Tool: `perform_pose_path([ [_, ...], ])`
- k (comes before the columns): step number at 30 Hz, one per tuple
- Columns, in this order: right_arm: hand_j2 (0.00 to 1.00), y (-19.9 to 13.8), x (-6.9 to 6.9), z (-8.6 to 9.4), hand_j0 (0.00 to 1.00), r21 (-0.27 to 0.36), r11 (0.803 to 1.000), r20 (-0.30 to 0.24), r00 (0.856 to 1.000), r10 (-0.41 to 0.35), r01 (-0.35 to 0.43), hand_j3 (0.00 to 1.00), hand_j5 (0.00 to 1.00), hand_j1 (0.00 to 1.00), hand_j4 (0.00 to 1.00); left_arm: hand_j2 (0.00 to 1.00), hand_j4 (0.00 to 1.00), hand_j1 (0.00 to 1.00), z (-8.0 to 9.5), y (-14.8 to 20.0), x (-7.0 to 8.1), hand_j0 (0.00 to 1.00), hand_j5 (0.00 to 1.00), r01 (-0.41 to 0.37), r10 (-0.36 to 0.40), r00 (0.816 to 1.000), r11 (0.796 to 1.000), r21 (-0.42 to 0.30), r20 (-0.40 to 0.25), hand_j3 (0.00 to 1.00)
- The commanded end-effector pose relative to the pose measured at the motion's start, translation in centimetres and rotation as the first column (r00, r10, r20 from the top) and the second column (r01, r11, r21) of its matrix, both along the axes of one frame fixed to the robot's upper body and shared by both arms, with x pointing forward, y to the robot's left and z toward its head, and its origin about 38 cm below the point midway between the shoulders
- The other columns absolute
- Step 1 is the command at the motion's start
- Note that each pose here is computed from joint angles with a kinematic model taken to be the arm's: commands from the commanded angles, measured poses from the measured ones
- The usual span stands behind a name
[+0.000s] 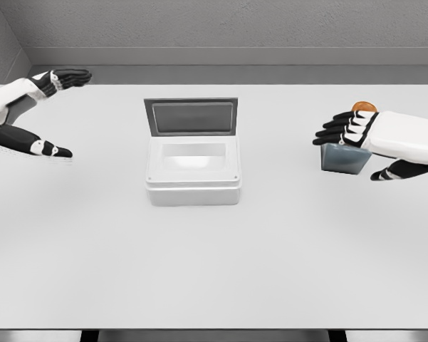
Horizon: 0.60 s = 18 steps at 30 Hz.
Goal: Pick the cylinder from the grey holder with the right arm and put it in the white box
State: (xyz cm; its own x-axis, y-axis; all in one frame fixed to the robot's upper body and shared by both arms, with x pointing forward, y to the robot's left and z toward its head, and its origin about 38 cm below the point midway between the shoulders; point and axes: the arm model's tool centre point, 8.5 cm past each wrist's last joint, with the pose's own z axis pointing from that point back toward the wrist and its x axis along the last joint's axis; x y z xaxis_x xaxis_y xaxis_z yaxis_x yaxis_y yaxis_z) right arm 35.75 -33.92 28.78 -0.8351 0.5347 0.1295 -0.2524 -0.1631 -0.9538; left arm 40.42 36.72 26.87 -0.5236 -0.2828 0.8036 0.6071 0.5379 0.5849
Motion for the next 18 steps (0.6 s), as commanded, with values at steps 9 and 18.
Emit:
perform_pose_path([
  [9,1.0,0.5,1.4,3.9,1.0,-0.115,0.993,0.126,0.992,0.029,-0.015,1.0,1.0,1.0,1.0,1.0,1.0,1.0,-1.5,-0.7,1.4,1.0,1.0,-0.056,0.026,0.975,0.99,-0.131,-0.222,1.0],
  [18,0.99,0.8,8.6,3.9,0.99,-0.326,0.942,0.101,0.994,-0.045,0.076,0.99,0.99,0.99,0.99,1.0,1.0,1.0,-3.1,-1.2,2.1,1.0,1.0,-0.07,0.027,0.969,0.983,-0.168,-0.245,1.0],
])
